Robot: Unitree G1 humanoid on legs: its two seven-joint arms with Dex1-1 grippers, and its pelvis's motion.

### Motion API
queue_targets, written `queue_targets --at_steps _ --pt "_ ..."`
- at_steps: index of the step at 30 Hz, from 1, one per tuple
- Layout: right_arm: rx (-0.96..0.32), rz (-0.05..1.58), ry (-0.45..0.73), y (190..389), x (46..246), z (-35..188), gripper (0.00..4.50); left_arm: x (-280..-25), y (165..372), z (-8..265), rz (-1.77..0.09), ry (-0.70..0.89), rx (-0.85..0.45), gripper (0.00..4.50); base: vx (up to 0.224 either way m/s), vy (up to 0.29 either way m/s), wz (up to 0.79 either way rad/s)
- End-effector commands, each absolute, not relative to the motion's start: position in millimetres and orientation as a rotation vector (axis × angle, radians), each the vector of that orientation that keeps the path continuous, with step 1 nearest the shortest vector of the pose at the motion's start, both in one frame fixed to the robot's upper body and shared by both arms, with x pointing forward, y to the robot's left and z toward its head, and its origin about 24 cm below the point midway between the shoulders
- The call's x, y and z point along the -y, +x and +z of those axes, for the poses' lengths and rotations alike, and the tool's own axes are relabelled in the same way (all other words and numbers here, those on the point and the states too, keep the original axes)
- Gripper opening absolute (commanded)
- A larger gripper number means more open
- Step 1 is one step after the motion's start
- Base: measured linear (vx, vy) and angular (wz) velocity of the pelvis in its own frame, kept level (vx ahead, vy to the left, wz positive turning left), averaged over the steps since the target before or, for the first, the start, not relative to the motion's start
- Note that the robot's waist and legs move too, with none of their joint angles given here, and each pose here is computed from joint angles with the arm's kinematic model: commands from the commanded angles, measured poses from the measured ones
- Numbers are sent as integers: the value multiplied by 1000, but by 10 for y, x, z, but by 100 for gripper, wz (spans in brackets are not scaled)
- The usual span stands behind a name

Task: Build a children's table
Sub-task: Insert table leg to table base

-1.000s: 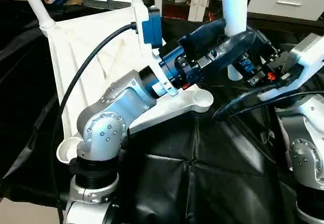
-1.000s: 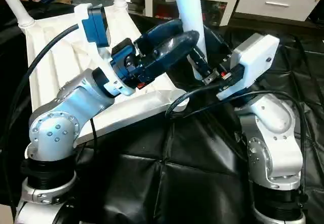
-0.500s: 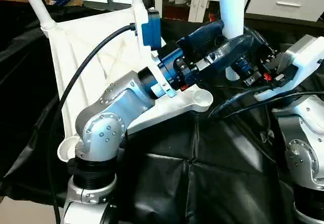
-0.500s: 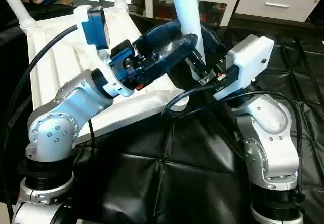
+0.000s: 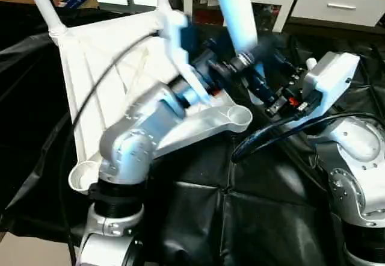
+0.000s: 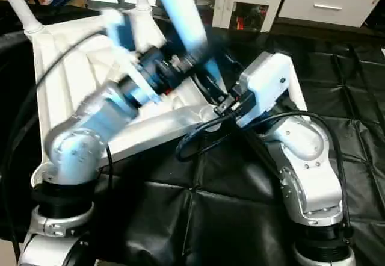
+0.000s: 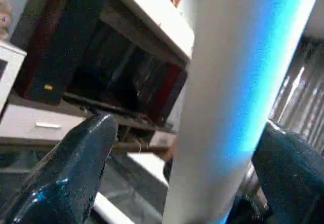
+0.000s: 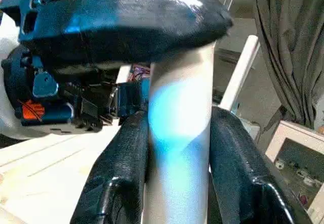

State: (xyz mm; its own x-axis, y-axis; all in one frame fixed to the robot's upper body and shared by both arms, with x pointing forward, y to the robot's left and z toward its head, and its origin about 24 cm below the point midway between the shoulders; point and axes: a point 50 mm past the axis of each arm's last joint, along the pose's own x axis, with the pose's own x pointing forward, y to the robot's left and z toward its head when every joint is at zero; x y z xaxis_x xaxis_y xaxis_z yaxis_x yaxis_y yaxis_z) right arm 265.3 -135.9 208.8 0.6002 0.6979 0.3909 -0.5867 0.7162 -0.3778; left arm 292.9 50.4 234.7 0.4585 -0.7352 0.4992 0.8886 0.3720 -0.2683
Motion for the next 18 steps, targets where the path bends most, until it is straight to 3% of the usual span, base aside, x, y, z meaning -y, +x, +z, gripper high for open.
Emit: queue_targets --at_steps 1,4,6,18 --pt "589 741 -242 2614 1382 2159 134 -479 2867 2416 -1114 -582 344 450 0 0 0" --pt "585 742 -247 2615 1385 2149 134 -477 2859 2429 -1119 -603 350 450 0 0 0" --pt "584 743 -249 2615 1384 2147 134 -476 2861 2429 -1118 -603 350 412 0 0 0" --pt "570 761 -284 2612 1363 2104 134 -444 2886 2348 -1123 -564 281 323 0 0 0"
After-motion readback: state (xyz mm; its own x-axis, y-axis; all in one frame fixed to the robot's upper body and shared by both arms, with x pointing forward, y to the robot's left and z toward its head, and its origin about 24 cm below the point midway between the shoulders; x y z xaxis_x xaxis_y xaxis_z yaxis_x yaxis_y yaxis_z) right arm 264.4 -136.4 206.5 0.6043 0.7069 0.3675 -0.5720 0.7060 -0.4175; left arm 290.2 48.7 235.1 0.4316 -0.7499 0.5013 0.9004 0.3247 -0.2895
